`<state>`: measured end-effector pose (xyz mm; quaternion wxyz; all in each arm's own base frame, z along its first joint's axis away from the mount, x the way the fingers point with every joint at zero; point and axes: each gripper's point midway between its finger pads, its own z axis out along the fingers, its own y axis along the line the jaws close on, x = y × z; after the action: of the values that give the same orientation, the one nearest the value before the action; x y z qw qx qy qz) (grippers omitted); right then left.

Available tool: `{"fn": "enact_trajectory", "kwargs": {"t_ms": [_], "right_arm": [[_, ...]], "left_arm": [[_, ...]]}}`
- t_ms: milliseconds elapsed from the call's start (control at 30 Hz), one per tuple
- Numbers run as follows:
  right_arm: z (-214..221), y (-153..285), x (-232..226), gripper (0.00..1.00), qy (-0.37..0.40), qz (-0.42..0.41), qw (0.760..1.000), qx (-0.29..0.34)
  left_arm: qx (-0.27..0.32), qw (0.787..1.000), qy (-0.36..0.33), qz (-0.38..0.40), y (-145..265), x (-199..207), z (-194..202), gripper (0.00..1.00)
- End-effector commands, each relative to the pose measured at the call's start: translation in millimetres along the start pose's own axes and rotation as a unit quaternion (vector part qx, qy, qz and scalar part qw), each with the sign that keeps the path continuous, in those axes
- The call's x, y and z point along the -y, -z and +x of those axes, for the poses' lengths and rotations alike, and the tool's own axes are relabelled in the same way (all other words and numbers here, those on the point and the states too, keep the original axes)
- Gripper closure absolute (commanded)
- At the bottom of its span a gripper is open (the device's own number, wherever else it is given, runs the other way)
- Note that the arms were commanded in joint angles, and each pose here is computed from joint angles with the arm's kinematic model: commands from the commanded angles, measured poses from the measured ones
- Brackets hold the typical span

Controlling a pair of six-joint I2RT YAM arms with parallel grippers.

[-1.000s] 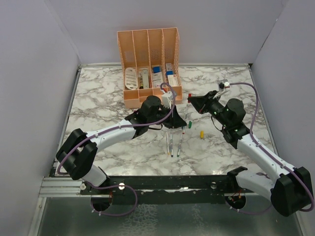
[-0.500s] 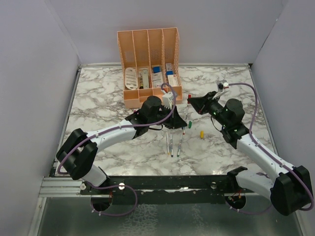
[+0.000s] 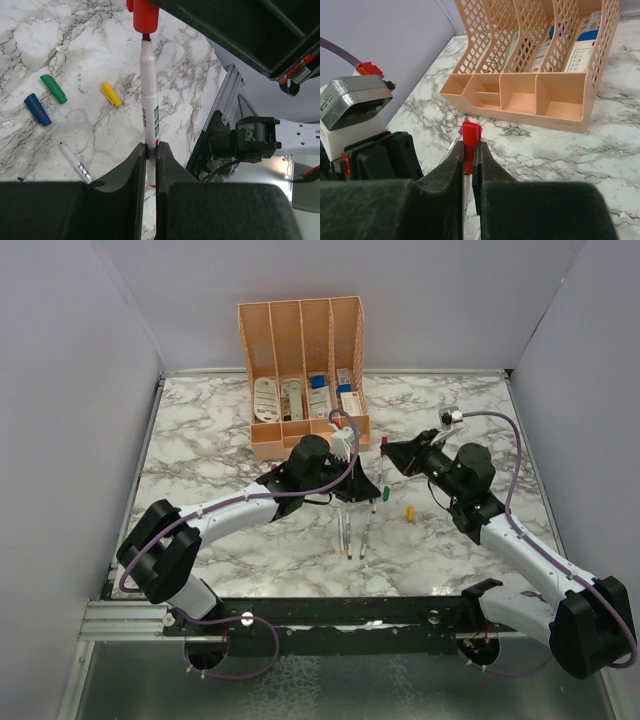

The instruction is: Insert the pens into the pen caps

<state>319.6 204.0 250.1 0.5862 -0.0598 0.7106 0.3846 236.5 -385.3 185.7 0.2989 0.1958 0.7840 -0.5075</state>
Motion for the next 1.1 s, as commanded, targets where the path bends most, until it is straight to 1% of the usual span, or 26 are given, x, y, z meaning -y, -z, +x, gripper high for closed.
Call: {"fn": "enact_trajectory", "kwargs": {"t_ms": [0, 367, 667, 1067], "right_arm": [[-2, 3, -9, 0.99, -0.004, -0.019, 1.000, 0.006], [10, 7, -10, 0.99, -0.021, -0.025, 0.999, -0.010], [23, 12, -14, 0.99, -0.040, -0.039, 0.998, -0.029], [58, 17, -8, 0.99, -0.053, -0.040, 0.993, -0.098]], "left_arm": [[0.017, 0.999, -0.020, 0.022, -4, 13, -15, 1.00], [0.037, 0.999, -0.021, 0.013, -3, 13, -23, 1.00], [0.075, 0.997, -0.018, 0.002, 0, 14, -39, 1.00], [0.144, 0.989, -0.033, -0.015, 9, 19, -80, 1.00]]}}
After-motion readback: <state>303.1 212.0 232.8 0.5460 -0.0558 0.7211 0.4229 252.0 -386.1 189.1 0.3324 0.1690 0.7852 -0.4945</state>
